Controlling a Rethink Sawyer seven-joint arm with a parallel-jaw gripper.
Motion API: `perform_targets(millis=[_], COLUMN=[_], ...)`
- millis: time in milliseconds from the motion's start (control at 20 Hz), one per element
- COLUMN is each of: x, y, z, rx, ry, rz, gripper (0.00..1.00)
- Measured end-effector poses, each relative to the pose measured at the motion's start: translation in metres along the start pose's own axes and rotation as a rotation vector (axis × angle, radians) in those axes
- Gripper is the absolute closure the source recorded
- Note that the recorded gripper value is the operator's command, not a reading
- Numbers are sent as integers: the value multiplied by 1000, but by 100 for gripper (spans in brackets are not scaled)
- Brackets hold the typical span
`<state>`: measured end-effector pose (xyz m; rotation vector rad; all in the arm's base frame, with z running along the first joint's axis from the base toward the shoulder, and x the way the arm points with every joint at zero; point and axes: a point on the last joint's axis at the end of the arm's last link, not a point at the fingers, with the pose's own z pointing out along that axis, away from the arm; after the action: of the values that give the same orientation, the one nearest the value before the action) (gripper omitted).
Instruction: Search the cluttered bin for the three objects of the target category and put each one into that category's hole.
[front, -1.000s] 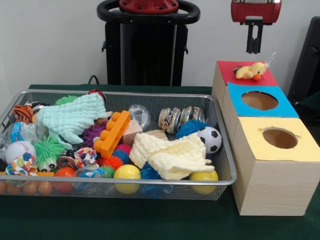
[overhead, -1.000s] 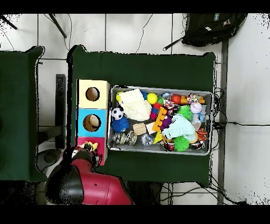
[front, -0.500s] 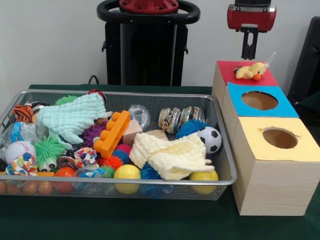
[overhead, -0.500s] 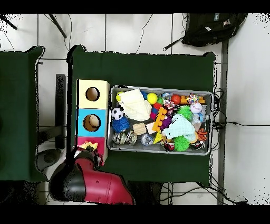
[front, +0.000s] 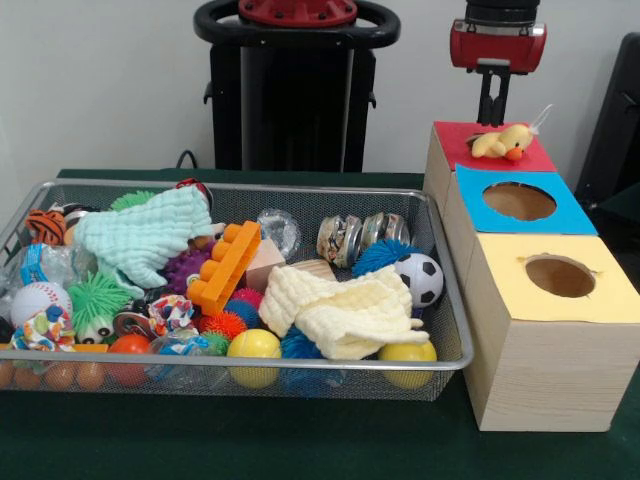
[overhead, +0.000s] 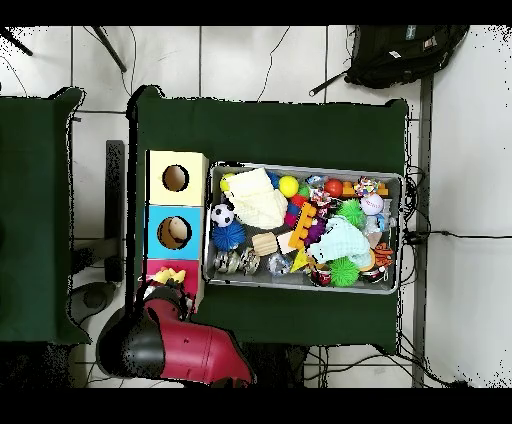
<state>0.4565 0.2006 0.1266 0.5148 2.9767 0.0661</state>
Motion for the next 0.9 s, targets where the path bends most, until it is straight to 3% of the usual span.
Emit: perform_targets(millis=[900], x=[6], y=[10], z=[10], rx=[3], ry=[7], rz=[-26], gripper=[100])
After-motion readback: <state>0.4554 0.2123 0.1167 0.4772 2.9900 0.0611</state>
